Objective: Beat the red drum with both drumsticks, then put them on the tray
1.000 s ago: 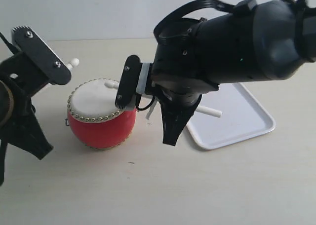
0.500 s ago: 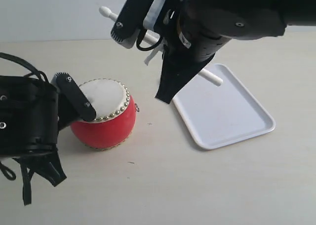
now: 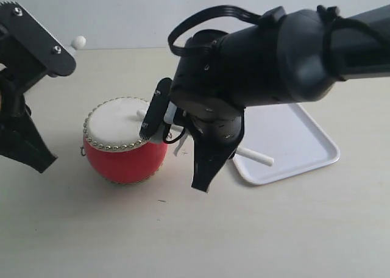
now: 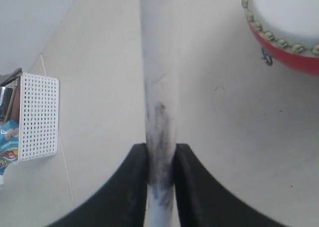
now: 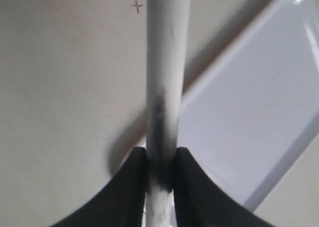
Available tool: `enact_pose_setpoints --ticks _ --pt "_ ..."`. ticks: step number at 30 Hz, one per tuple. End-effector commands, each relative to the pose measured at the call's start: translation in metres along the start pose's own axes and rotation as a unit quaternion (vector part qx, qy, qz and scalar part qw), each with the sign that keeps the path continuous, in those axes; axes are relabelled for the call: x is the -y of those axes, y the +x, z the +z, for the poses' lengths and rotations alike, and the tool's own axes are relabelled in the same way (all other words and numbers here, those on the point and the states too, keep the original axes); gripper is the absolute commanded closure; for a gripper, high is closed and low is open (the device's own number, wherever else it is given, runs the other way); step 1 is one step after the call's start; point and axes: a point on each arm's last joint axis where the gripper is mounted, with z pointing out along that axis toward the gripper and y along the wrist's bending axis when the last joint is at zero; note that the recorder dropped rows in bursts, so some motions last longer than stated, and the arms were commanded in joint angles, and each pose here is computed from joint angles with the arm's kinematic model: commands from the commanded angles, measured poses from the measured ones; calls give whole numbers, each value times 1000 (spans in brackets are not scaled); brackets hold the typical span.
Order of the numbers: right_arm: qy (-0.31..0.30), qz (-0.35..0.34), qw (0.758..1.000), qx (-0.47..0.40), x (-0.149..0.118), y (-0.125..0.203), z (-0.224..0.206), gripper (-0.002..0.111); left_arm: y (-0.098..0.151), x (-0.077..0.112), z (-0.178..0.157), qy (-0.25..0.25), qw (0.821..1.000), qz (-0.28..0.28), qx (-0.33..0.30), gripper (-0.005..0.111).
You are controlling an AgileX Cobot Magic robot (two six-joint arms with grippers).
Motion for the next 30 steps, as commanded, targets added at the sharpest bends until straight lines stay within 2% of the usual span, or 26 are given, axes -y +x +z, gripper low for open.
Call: enact_pose_setpoints --ticks 1,3,5,8,11,14,18,22,30 --pt "4 -1 1000 -6 2 -3 -1 108 5 -5 -7 18 1000 -5 -4 107" --pt "11 9 1000 -5 9 -5 -12 108 3 2 -4 36 999 2 -2 107" --pt "21 27 999 24 20 -4 -34 108 1 18 7 55 998 26 5 107" --pt "35 75 993 85 37 3 -76 108 3 54 36 81 993 85 -9 107" --pt "41 114 984 129 48 12 -105 108 4 73 55 70 986 140 -50 107" --pt "39 129 980 143 51 18 -117 108 9 81 66 52 977 185 -88 107" --pt "21 132 982 133 46 16 -111 108 11 73 72 40 981 156 -112 107" --pt "7 124 986 107 39 8 -94 108 13 57 70 25 986 113 -123 107" --pt "-47 63 997 23 8 -11 -31 108 13 17 40 2 998 28 -60 107"
